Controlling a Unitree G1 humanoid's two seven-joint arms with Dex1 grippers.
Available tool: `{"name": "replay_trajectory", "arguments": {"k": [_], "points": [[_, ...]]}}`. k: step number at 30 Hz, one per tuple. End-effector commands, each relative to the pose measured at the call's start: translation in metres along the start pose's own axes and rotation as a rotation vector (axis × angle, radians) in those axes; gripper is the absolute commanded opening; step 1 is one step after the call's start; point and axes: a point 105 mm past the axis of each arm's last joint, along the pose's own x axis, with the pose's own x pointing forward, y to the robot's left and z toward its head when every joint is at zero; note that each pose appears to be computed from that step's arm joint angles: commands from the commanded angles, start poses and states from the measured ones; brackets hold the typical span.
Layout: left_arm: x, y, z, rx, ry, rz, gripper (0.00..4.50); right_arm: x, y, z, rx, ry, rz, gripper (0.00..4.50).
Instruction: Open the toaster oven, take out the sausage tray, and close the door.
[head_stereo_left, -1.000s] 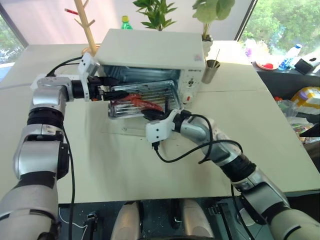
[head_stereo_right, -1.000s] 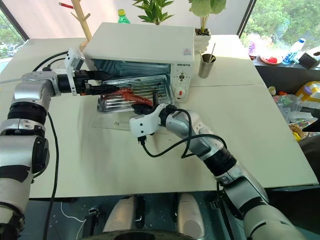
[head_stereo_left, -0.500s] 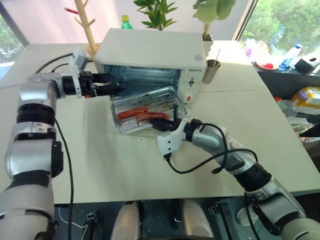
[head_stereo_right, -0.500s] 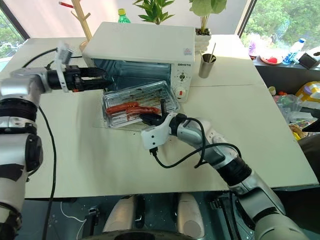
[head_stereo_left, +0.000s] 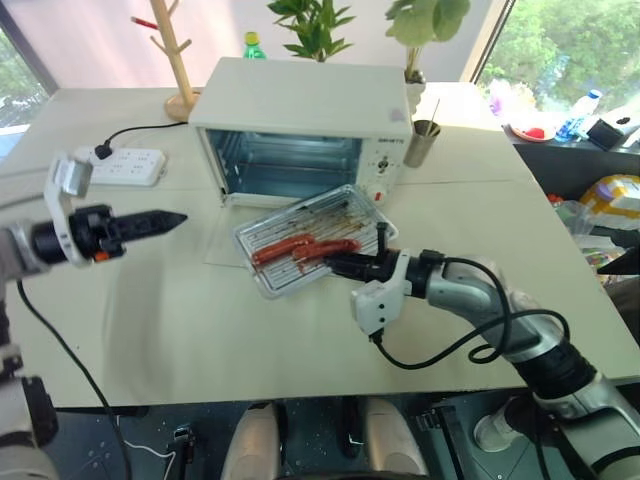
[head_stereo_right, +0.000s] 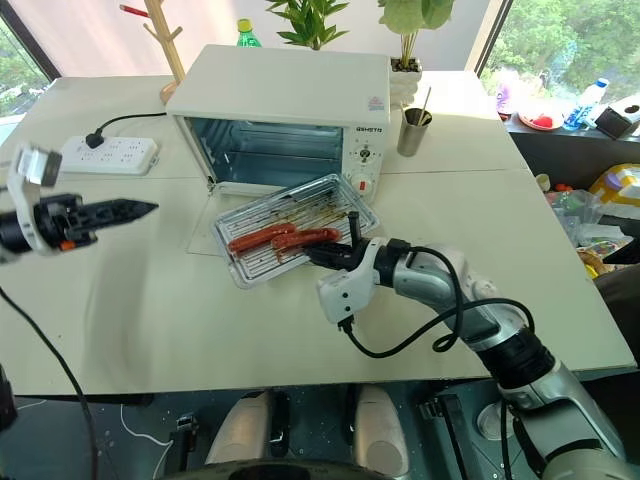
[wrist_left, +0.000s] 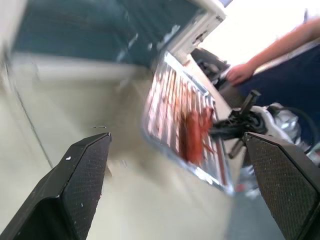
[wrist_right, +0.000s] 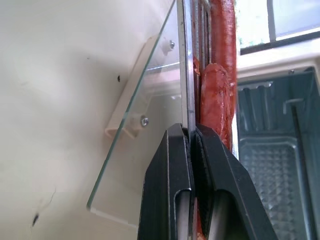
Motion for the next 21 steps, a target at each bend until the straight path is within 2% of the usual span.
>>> {"name": "replay_trajectory", "arguments": {"k": [1,7,11,21], "points": [[-0.006,-0.001,-0.012,-0.094,-0.074,0.014,4.5,-0.008,-0.019,0.008,-0.05,-0.045,-0.069,0.04],[0.011,-0.01,-0.036,-0.123,-0.078,-0.052,4.5,-0.01,-0.021,0.015,-0.05,-0.088,-0.076,0.04],[0.034,-0.019,-0.047,-0.168,-0.066,-0.121,4.5,-0.01,-0.018,0.018,-0.039,-0.108,-0.061,0.04],[0.08,-0.033,-0.05,-0.301,-0.092,-0.18,4.5,-0.014,-0.013,0.021,-0.035,-0.117,-0.039,0.04]]}}
